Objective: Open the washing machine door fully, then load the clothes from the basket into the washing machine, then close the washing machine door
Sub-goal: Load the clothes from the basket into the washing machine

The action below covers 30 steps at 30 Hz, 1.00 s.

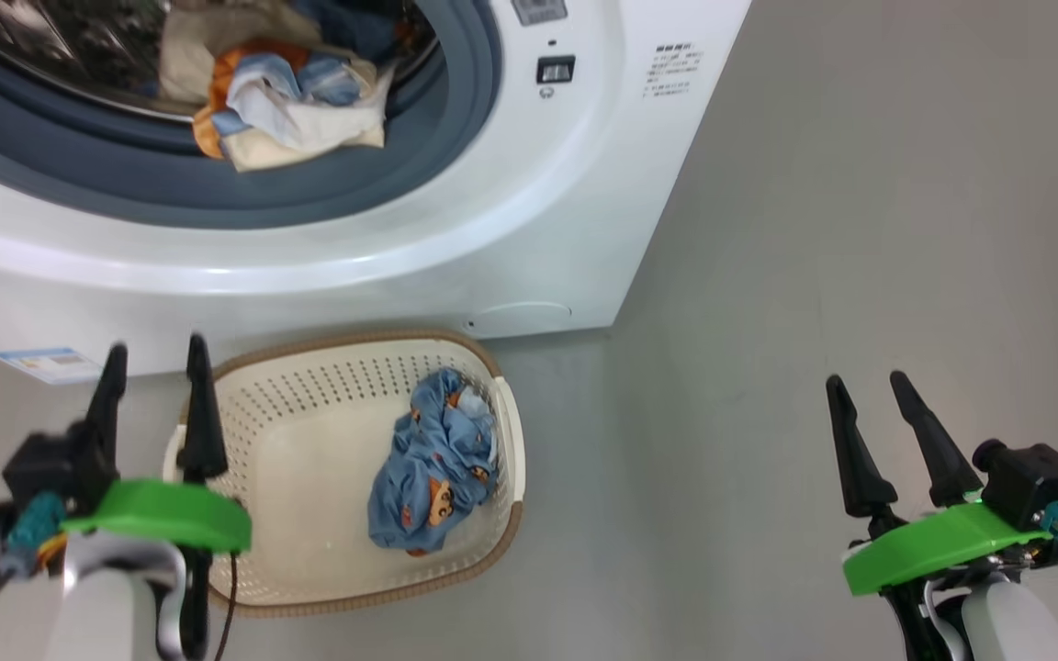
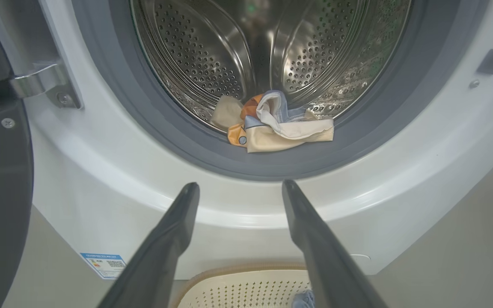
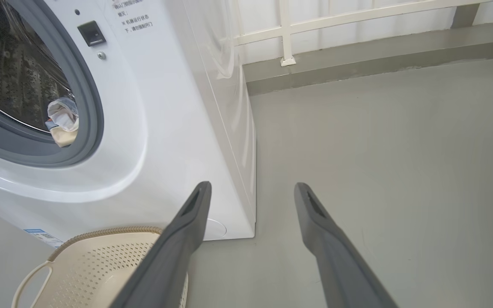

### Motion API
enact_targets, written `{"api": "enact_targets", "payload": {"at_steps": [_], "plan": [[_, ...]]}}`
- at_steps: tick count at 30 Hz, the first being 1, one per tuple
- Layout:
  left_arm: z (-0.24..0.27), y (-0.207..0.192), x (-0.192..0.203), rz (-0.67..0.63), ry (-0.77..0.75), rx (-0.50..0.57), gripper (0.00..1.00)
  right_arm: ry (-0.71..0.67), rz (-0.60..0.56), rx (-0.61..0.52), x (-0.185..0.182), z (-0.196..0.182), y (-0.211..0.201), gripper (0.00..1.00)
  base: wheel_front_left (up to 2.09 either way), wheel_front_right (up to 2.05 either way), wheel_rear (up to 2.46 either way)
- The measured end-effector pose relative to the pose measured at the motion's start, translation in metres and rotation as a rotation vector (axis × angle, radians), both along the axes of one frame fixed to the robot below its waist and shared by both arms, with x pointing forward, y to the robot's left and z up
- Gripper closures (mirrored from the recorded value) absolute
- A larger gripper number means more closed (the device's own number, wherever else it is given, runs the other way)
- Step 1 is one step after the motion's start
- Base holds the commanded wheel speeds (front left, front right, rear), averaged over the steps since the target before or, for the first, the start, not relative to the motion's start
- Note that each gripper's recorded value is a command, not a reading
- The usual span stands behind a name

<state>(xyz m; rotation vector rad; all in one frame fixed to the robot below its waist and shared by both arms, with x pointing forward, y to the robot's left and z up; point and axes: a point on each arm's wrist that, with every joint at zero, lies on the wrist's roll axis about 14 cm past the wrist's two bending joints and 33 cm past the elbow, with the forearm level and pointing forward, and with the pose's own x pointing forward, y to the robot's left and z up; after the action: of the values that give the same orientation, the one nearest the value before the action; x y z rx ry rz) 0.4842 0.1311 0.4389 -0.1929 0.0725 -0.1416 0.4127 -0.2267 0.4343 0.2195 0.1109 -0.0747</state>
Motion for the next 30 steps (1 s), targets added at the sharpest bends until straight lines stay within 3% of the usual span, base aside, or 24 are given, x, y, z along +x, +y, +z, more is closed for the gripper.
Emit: {"api": "enact_targets", "payload": {"at_steps": [30], "plan": [[0.027,0.032,-0.103,0.063,-0.03,0.033,0.0,-0.026,-0.078,-0.025,-0.074,0.019,-0.027,0.0,0.0,0.0,0.0]]}}
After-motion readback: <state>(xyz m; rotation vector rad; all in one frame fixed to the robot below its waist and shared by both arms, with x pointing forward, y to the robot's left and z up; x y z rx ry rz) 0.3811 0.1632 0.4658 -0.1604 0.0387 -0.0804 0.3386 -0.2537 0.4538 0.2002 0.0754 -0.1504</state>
